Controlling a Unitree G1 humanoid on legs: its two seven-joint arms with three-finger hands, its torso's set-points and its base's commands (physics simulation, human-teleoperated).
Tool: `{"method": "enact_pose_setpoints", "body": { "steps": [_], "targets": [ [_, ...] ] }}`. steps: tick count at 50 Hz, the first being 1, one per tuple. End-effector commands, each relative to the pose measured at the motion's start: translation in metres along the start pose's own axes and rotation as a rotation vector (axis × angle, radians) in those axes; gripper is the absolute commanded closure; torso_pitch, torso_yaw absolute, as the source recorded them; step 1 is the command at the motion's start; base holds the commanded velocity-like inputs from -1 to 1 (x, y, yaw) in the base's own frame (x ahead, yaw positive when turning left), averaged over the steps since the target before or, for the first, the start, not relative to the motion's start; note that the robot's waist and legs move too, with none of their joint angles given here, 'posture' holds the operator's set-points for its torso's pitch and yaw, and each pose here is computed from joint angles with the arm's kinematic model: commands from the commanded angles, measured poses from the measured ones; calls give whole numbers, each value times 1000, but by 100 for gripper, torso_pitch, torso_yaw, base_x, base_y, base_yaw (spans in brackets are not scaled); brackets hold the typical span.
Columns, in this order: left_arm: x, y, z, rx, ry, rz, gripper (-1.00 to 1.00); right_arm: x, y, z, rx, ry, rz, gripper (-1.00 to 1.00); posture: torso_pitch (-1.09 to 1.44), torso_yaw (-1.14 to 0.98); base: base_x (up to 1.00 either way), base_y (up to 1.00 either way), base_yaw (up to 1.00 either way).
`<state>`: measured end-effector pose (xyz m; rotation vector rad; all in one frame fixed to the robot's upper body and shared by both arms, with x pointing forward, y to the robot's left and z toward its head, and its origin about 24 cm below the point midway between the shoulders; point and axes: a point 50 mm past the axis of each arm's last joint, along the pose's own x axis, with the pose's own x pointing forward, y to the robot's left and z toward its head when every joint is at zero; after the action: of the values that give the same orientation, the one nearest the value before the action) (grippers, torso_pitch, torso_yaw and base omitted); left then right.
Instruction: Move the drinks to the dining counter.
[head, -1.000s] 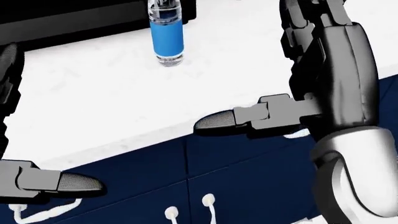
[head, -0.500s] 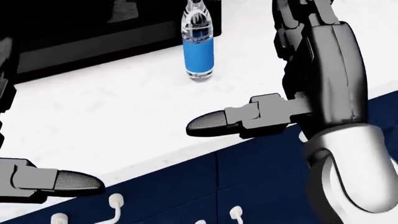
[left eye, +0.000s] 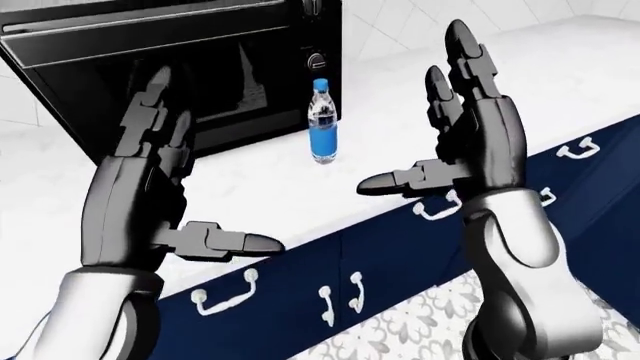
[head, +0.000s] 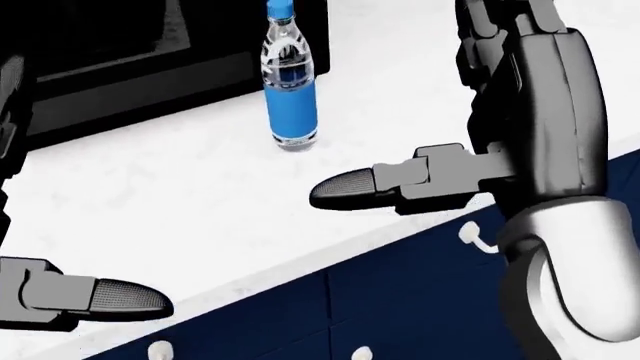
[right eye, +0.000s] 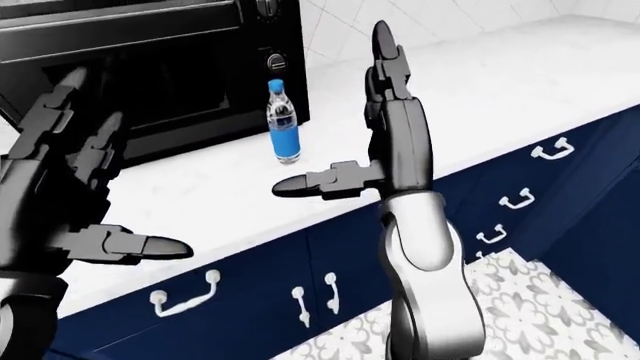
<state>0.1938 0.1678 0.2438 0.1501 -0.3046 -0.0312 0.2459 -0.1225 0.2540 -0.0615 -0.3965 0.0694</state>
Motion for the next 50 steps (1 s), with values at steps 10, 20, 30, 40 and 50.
{"method": "enact_pose_setpoints", "body": {
  "steps": [10, 20, 30, 40, 50],
  "targets": [
    [0, 5, 8, 8, -48, 27, -100, 0, 2, 10, 20, -58, 12, -100, 0, 0, 23, 2, 0],
    [-1, 2, 8, 6, -50, 18, -100, 3, 4, 14, 6, -60, 9, -100, 0, 0, 0, 0, 0],
    [-3, 1, 7, 8, -52, 12, -100, 18, 10, 6, -17, -4, -43, -100, 0, 0, 0, 0, 0],
    [-5, 1, 6, 8, -55, 10, -100, 29, 19, -5, -37, 34, -121, -100, 0, 0, 0, 0, 0],
    [-6, 4, 4, 4, -54, 16, -100, 46, 58, -30, -76, 73, -143, -100, 0, 0, 0, 0, 0]
  ]
}}
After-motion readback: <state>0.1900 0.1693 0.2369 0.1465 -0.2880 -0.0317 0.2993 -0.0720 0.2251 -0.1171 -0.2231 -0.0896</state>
